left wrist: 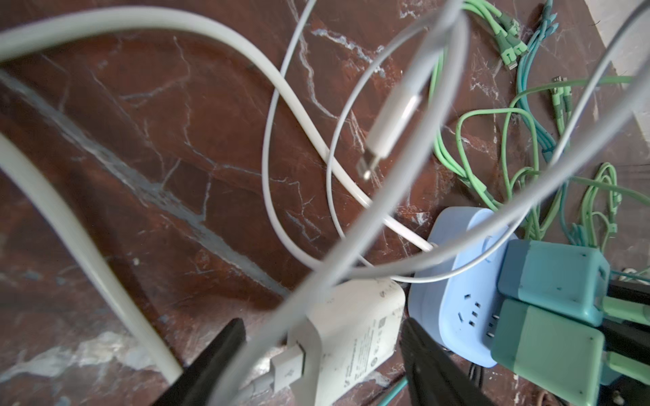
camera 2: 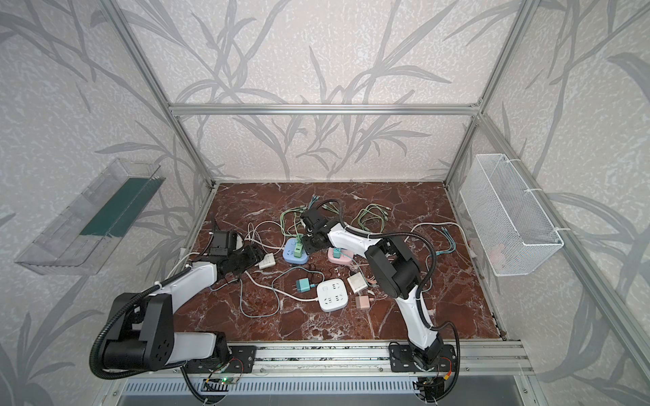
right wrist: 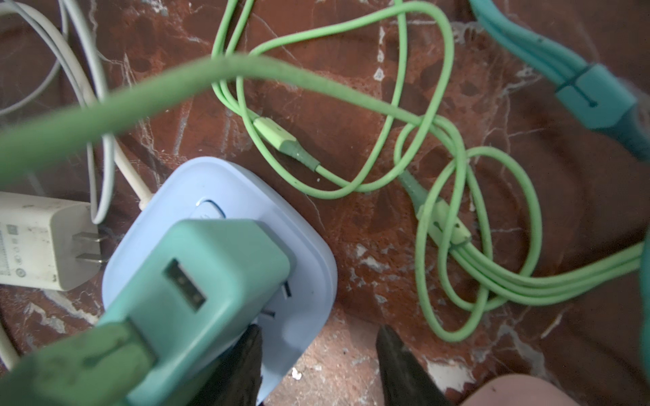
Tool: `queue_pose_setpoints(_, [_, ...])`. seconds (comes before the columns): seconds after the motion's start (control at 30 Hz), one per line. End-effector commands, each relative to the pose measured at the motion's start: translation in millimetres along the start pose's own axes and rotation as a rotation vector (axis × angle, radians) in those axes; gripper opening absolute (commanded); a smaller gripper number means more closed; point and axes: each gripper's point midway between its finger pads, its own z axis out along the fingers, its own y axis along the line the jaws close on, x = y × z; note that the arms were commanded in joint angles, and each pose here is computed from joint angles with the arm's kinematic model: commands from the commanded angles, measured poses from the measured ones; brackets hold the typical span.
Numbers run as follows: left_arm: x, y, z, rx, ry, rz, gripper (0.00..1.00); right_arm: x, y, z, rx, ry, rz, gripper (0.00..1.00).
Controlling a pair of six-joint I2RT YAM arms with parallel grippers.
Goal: Pull the plug off the socket
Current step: 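Lower the white charger onto the table and open left gripper, then move left gripper over the mint-green charger plugged in the blue strip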
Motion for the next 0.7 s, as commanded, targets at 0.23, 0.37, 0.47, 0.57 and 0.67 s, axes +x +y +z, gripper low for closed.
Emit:
queue_pose_setpoints(0.23, [-20.8, 11.4, -30.9, -0.109, -0.11, 0.025, 0.85, 20.3, 3.1, -2.5, -0.006, 0.072, -0.021, 0.54])
queue_pose_setpoints(0.37, [-22.6, 7.4, -36.0, -0.093, -0.121, 0.031, 0.89, 18.2, 3.2, -4.6, -0.004, 0.068, -0.022, 0.55])
queue_pose_setpoints(0.47, [-21.6, 3.6, -36.1, -0.075, -0.112, 0.033, 0.89, 17.8, 3.4, -6.3, -0.004, 0.067, -0.022, 0.56])
queue_pose_setpoints(0.57, [-19.9, -6.4, -35.8, -0.025, -0.094, 0.046, 0.89, 16.1, 4.1, -8.9, -0.006, 0.06, -0.022, 0.58])
queue_pose_setpoints(0.67, [-20.2, -14.4, -38.8, 0.019, -0.098, 0.055, 0.89, 15.2, 5.0, -10.5, -0.011, 0.057, -0.023, 0.59])
